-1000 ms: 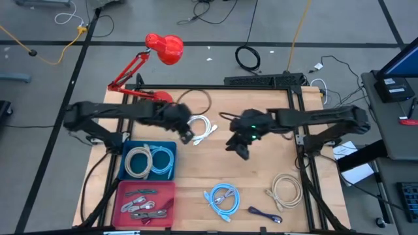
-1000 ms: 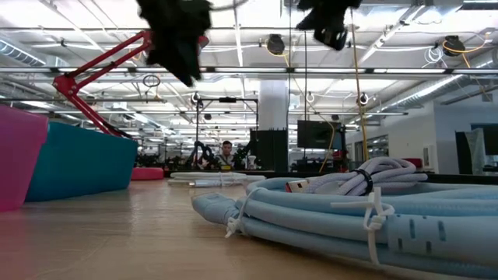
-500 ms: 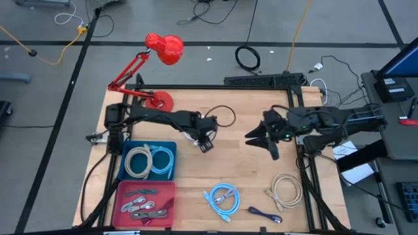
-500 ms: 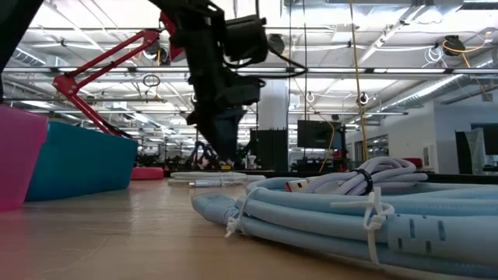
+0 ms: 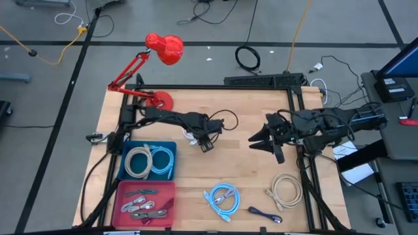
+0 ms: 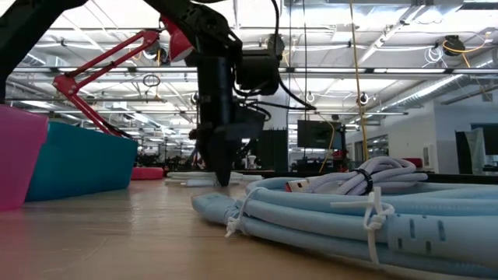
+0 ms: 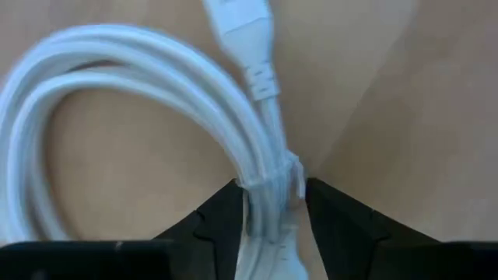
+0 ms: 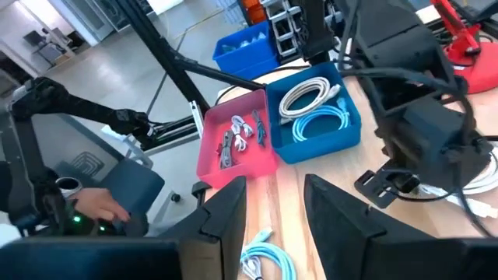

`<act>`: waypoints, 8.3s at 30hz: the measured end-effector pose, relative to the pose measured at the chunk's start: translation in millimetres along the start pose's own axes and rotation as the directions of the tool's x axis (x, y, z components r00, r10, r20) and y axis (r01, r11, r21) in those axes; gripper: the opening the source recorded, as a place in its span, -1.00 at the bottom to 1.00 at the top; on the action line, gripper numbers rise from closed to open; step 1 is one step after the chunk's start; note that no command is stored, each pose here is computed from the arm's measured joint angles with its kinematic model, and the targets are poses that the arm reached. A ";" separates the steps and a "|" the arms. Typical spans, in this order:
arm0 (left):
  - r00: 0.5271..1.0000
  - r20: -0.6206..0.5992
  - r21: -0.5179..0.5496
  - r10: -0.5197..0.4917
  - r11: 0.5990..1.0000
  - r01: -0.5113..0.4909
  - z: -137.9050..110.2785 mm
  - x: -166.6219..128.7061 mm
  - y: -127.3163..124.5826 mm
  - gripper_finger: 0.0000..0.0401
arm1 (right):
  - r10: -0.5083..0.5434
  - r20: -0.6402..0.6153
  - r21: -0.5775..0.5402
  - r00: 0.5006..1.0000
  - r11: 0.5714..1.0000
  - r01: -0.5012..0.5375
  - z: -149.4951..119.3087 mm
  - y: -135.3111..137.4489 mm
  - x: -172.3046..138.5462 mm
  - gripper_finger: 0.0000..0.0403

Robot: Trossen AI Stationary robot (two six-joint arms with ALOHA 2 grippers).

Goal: Pick & Place USB Port
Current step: Put the white HDMI cable into the blue bin, then put the brown HDMI cable into the blue bin

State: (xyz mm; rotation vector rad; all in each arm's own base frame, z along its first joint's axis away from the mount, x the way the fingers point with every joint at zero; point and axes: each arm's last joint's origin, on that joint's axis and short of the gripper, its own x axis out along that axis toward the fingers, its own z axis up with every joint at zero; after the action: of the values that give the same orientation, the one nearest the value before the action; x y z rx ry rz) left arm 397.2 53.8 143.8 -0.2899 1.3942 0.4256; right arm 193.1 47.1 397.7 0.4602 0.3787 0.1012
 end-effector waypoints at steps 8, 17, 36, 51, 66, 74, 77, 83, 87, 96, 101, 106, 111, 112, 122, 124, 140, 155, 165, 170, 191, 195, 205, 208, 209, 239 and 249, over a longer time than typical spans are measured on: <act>0.997 -0.005 -0.052 -0.075 0.996 0.075 0.5 -2.5 -2.0 -0.82 | -0.001 0.001 -0.005 1.000 1.000 0.002 -0.3 0.6 -0.2 -0.38; 0.857 0.429 -0.076 -0.286 0.934 0.349 7.3 -133.3 -3.6 -0.82 | -0.003 0.001 0.003 1.000 1.000 0.003 -0.4 0.5 -0.1 -0.38; -0.513 0.422 0.905 -0.748 0.386 0.181 -94.8 -389.7 -26.8 -0.82 | 0.516 0.531 -0.258 0.672 0.854 -0.453 49.9 22.8 -15.4 -0.38; -0.645 0.300 0.954 -0.702 0.217 0.208 -54.6 -341.9 -77.4 -0.82 | 0.586 0.648 -0.077 0.486 0.686 -0.723 22.6 -38.1 41.3 0.04; -0.645 0.339 0.941 -0.685 0.234 0.245 -40.8 -333.3 -69.5 -0.82 | 0.603 0.626 -0.086 0.493 0.683 -0.726 24.5 -25.9 44.4 0.55; -0.564 0.413 0.904 -0.715 0.245 0.351 -21.6 -313.0 -68.6 -0.82 | 0.600 0.632 -0.081 0.490 0.680 -0.729 24.8 -25.9 44.0 0.55; -0.554 0.430 0.891 -0.712 0.239 0.385 -13.8 -302.9 -70.6 -0.82 | 0.605 0.635 -0.084 0.481 0.673 -0.735 25.3 -25.4 42.9 0.54; -0.571 0.430 0.889 -0.699 0.218 0.402 -8.4 -297.5 -68.7 -0.82 | 0.611 0.629 -0.091 0.480 0.671 -0.736 24.7 -24.4 43.0 0.48; -0.575 0.416 0.896 -0.705 0.209 0.393 -10.0 -301.6 -64.9 -0.82 | 0.611 0.629 -0.079 0.480 0.665 -0.743 24.7 -24.4 43.0 0.26; -0.531 0.428 0.869 -0.731 0.170 0.465 -9.9 -300.4 -65.6 -0.79 | 0.612 0.628 -0.065 0.481 0.657 -0.751 24.6 -24.4 43.1 -0.62; -0.500 0.415 0.828 -0.760 0.087 0.554 -9.7 -298.5 -66.5 -0.50 | 0.611 0.626 -0.078 0.484 0.667 -0.741 24.5 -24.5 43.5 -0.88; -0.391 0.447 0.751 -0.804 0.100 0.653 -23.2 -314.5 -55.2 -0.41 | 0.602 0.615 -0.043 0.510 0.671 -0.740 23.4 -25.1 45.1 -0.86; -0.052 0.704 0.507 -0.708 0.450 0.735 -62.1 -334.8 -22.1 -0.47 | 0.554 0.600 -0.007 0.577 0.725 -0.689 22.0 -26.4 43.0 -0.88; 0.029 0.765 0.425 -0.644 0.537 0.729 -73.2 -337.9 -13.3 -0.49 | 0.526 0.592 0.016 0.610 0.749 -0.662 21.2 -27.1 41.1 -0.88; 0.254 0.935 0.060 -0.246 0.819 0.570 -124.1 -350.5 10.3 -0.46 | 0.132 0.563 0.115 0.816 0.965 -0.236 7.7 -35.0 20.9 -0.88; 0.272 0.934 0.050 -0.232 0.839 0.542 -117.2 -344.2 4.6 -0.38 | 0.091 0.557 0.112 0.826 0.977 -0.183 8.6 -34.0 17.5 -0.88; 0.256 0.901 0.185 -0.351 0.843 0.505 -43.3 -295.7 -16.6 0.13 | 0.024 0.509 0.091 0.860 0.992 -0.081 24.4 -24.9 8.0 -0.88; 0.172 0.876 0.232 -0.450 0.707 0.668 -38.9 -302.3 -11.9 -0.69 | 0.254 0.516 -0.030 0.818 0.960 -0.279 31.1 -15.0 3.7 -0.52; 0.254 0.693 0.091 -0.674 0.432 0.897 -81.8 -321.4 2.9 -0.69 | 0.622 0.527 -0.214 0.579 0.756 -0.619 42.3 8.8 -24.0 -0.16; 0.621 0.392 -0.277 -0.679 0.556 0.783 -142.8 -303.7 8.2 -0.69 | 0.627 0.513 -0.211 0.586 0.754 -0.622 38.1 13.2 -33.4 -0.15; 0.828 0.367 -0.697 -0.425 0.464 0.547 -261.5 -180.0 33.4 -0.69 | 0.575 0.425 -0.143 0.699 0.805 -0.575 26.3 12.2 -21.7 -0.22; 0.792 0.424 -0.682 -0.439 0.421 0.598 -270.9 -148.8 34.0 -0.69 | 0.573 0.427 -0.139 0.699 0.806 -0.575 25.7 13.4 -21.6 -0.22; 0.835 0.336 -0.739 -0.436 0.428 0.520 -289.4 -113.9 36.0 -0.69 | 0.560 0.438 -0.107 0.703 0.809 -0.578 25.8 13.2 -21.5 -0.24; 0.857 0.289 -0.764 -0.426 0.436 0.475 -294.7 -106.4 37.0 -0.69 | 0.560 0.439 -0.105 0.703 0.809 -0.579 25.9 13.2 -21.5 -0.25; 0.865 0.272 -0.773 -0.421 0.441 0.457 -296.6 -104.2 37.5 -0.69 | 0.560 0.439 -0.105 0.703 0.809 -0.578 25.9 13.2 -21.5 -0.26; 0.912 0.313 -0.806 -0.266 0.434 0.403 -301.0 -96.0 46.1 0.01 | 0.536 0.444 -0.092 0.718 0.824 -0.558 25.6 12.3 -15.8 -0.31; 0.860 0.492 -0.728 -0.137 0.477 0.492 -290.6 -176.5 65.8 -0.22 | 0.520 0.407 -0.065 0.751 0.836 -0.544 22.2 10.5 -11.9 -0.31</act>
State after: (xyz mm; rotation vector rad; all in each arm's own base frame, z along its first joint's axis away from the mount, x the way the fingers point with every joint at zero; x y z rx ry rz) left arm 89.5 -36.4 274.9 -1.2064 0.6167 0.7786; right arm 190.3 45.1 424.7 0.6245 -0.1818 0.5474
